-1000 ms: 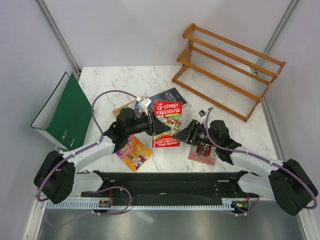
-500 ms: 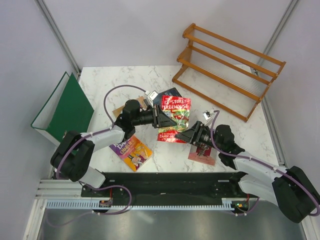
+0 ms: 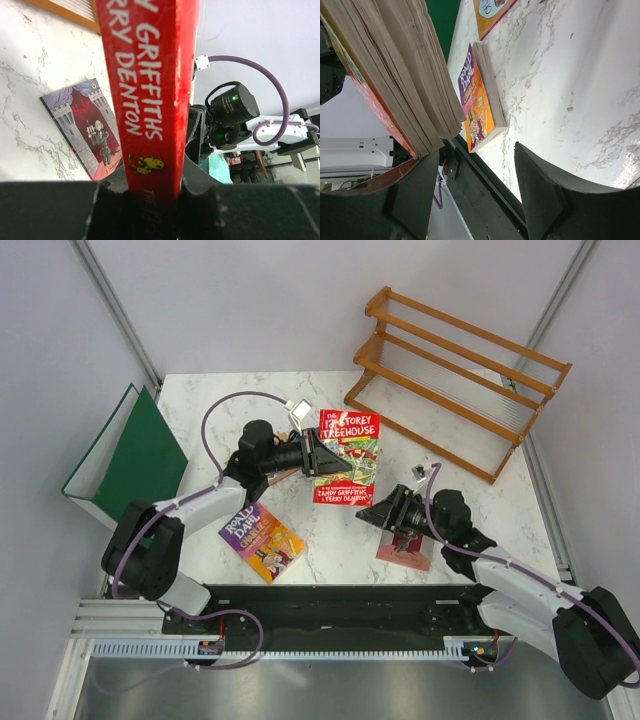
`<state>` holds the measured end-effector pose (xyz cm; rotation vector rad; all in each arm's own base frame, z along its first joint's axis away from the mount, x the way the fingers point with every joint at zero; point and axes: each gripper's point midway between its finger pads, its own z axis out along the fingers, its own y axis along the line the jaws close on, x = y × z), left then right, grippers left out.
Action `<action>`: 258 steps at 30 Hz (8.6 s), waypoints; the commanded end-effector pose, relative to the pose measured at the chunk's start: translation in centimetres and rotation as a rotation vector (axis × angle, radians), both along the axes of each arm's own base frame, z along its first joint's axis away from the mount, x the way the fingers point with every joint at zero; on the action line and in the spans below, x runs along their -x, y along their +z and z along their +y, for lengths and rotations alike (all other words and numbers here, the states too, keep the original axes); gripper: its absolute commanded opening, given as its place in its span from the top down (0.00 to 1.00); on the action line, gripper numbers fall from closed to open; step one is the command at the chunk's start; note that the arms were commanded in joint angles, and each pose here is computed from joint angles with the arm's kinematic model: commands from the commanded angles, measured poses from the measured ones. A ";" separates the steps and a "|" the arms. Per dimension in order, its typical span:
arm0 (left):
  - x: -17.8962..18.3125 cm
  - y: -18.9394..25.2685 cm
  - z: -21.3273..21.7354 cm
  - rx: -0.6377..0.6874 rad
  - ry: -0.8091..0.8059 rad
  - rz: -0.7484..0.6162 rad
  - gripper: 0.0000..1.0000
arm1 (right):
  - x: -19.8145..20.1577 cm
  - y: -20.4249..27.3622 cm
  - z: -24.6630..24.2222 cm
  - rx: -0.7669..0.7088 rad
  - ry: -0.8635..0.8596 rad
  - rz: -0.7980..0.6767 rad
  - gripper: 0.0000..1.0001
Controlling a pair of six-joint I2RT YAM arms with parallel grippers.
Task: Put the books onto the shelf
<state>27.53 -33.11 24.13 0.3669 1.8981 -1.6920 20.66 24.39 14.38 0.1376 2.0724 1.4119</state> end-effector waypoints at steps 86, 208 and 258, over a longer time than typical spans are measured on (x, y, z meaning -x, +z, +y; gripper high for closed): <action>-0.5 -2.6 -3.3 0.114 -0.115 0.114 0.55 | -0.6 6.4 -1.4 -0.025 -0.074 -0.151 1.00; 10.8 -15.2 10.9 -0.481 0.249 0.241 0.12 | -22.9 8.3 -20.2 0.297 -0.755 -0.014 0.18; 11.5 -16.0 10.9 -0.476 0.239 0.270 0.15 | -27.3 3.4 -17.7 0.848 -0.726 0.049 1.00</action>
